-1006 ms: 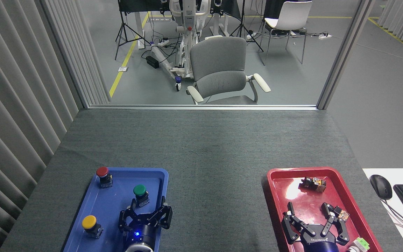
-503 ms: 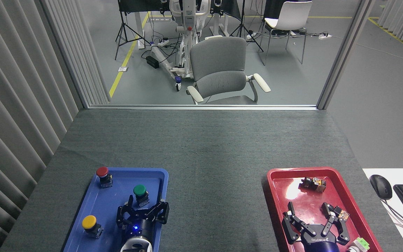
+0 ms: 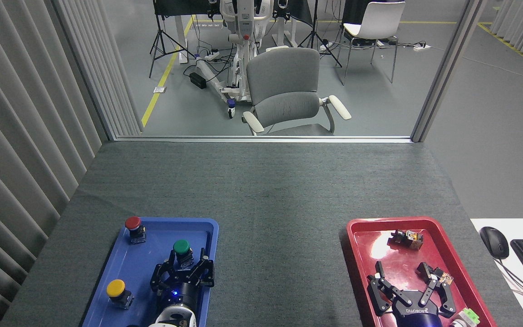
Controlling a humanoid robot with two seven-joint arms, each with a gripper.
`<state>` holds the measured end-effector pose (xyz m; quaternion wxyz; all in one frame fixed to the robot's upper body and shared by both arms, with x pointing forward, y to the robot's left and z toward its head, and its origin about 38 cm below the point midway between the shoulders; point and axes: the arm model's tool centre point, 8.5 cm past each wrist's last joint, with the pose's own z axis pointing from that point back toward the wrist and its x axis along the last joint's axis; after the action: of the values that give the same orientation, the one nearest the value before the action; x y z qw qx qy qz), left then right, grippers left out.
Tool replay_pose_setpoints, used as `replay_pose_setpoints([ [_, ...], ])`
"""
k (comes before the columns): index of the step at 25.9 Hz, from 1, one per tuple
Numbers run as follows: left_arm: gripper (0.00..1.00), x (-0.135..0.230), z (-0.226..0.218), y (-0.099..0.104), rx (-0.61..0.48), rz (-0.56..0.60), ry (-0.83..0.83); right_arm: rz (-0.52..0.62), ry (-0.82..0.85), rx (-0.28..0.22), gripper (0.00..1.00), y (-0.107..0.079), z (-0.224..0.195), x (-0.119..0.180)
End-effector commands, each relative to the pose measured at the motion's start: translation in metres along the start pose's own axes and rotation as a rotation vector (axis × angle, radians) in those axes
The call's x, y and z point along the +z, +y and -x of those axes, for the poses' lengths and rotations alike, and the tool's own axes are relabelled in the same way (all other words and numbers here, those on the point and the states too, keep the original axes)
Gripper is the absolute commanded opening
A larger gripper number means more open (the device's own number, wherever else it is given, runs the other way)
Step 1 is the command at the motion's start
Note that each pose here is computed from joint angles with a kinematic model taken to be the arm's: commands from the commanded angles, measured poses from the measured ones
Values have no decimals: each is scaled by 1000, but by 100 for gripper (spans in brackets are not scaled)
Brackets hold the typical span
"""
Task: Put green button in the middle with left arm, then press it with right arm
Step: 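Lower the left gripper and grasp the green button, then carry the green button off the tray to the table middle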
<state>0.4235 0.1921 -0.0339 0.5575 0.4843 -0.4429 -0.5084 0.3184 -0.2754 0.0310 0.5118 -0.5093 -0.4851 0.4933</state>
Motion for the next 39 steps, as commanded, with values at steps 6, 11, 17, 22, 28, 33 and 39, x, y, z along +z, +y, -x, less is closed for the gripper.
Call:
replay_pose_setpoints([
  [6, 48, 1, 2, -2, -10, -1, -5, 1, 6, 1, 99, -1, 2, 0],
  [11, 36, 2, 2, -1, -16, -10, -17, 1, 5, 4, 99, -1, 3, -1],
  [17, 35, 0, 5, 7, -18, -54, -33, 0, 5, 9, 99, 0, 5, -1],
  [22, 35, -3, 2, 38, 20, -166, -136, -2, 5, 7, 99, 0, 4, -1],
  [28, 29, 22, -52, 49, 24, -239, -302, -5, 4, 6, 99, 1, 4, 0],
  [33, 28, 48, -103, 40, -39, -239, -407, -5, 4, 6, 99, 1, 4, 0],
  [39, 29, 70, -156, 24, 3, -210, -458, -3, 6, 6, 99, 0, 4, -1],
])
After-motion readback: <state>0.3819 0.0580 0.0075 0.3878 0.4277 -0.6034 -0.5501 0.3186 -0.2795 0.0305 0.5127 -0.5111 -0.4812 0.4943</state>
